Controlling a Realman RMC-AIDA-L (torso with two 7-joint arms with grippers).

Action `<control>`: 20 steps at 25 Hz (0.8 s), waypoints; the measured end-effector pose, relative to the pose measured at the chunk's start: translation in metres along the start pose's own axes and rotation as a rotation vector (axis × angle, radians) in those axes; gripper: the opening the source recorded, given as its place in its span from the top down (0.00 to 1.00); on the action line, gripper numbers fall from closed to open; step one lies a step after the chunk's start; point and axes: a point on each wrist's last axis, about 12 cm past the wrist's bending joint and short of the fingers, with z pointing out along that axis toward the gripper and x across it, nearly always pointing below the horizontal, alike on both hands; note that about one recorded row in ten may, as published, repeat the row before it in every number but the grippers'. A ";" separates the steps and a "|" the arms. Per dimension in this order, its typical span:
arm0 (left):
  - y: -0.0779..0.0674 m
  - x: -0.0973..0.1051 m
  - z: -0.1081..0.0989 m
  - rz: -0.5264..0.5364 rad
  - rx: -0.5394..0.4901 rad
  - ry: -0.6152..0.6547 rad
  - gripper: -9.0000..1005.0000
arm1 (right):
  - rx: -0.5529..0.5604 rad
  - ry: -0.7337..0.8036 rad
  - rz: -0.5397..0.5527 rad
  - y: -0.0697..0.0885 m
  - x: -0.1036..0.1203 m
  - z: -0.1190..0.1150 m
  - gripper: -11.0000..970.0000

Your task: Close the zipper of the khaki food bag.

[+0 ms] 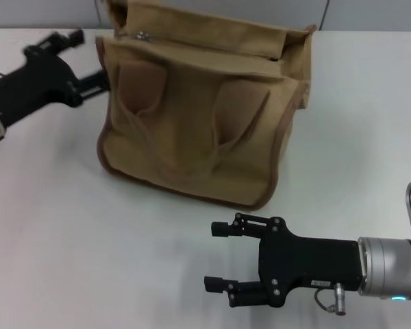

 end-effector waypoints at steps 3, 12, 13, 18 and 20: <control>-0.002 0.000 0.004 -0.001 0.008 0.003 0.23 | 0.002 -0.006 -0.006 0.002 0.001 0.001 0.18; -0.006 -0.008 -0.001 -0.091 -0.036 -0.158 0.24 | 0.012 0.002 -0.005 0.003 0.004 0.002 0.18; -0.006 -0.008 -0.001 -0.091 -0.036 -0.158 0.24 | 0.012 0.002 -0.005 0.003 0.004 0.002 0.18; -0.004 -0.008 -0.005 -0.111 -0.064 -0.179 0.24 | 0.012 0.003 -0.004 0.003 0.004 0.002 0.18; -0.006 -0.006 -0.003 -0.109 -0.054 -0.164 0.25 | 0.011 0.003 -0.005 0.003 0.004 0.003 0.18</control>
